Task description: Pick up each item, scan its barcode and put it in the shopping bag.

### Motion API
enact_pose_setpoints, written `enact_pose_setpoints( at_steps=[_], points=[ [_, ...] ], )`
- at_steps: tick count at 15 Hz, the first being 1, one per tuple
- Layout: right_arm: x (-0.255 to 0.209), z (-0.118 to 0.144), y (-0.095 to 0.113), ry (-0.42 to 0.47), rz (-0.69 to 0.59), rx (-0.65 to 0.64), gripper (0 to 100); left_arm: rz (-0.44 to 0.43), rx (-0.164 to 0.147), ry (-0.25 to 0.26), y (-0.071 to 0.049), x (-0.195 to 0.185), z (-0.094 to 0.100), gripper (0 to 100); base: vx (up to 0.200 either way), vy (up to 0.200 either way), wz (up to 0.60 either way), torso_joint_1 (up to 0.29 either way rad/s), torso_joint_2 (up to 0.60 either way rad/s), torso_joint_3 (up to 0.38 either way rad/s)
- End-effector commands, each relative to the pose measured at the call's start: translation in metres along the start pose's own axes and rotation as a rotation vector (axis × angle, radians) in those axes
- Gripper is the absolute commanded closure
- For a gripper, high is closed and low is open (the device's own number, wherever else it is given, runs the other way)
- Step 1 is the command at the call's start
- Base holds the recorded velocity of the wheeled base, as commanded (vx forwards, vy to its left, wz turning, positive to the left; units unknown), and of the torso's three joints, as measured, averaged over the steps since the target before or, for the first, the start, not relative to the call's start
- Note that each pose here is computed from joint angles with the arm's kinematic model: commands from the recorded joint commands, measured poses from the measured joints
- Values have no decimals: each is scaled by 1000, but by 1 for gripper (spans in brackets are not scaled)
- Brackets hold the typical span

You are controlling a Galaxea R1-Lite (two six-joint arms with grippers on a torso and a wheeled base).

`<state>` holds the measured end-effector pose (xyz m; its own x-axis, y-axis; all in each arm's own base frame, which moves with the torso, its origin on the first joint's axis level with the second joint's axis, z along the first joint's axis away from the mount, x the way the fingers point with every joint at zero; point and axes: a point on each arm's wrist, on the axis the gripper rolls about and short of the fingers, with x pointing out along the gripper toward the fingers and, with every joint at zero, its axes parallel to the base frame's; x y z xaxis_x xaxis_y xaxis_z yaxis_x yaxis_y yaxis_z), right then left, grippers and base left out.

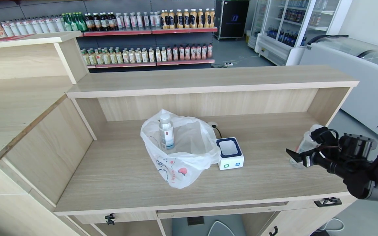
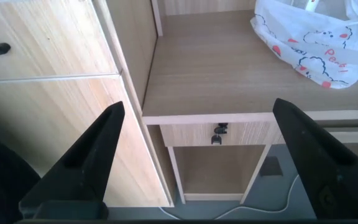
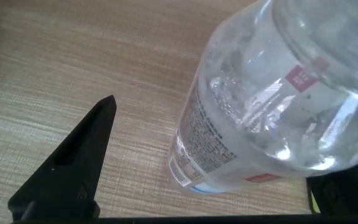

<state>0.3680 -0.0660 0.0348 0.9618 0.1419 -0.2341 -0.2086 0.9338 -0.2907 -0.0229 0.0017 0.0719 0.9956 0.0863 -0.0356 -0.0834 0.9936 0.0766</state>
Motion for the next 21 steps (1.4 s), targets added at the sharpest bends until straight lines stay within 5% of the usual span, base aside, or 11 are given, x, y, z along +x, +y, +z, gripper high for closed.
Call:
enact_pose_setpoints(
  at_steps=[1,9,10,21],
  points=[
    [6,-5,2,6,7,1,0,1,0,0,0,0,0,0,0,0,0,0,0,0],
    [16,-2,-4,-24,-6,47,0,1,0,0,0,0,0,0,0,0,0,0,0,0],
    [16,-2,-4,-23,-5,50,100,1,0,0,0,0,0,0,0,0,0,0,0,0],
    [12,12,-3,-48,5,125,100,1,0,0,0,0,0,0,0,0,0,0,0,0]
  ],
)
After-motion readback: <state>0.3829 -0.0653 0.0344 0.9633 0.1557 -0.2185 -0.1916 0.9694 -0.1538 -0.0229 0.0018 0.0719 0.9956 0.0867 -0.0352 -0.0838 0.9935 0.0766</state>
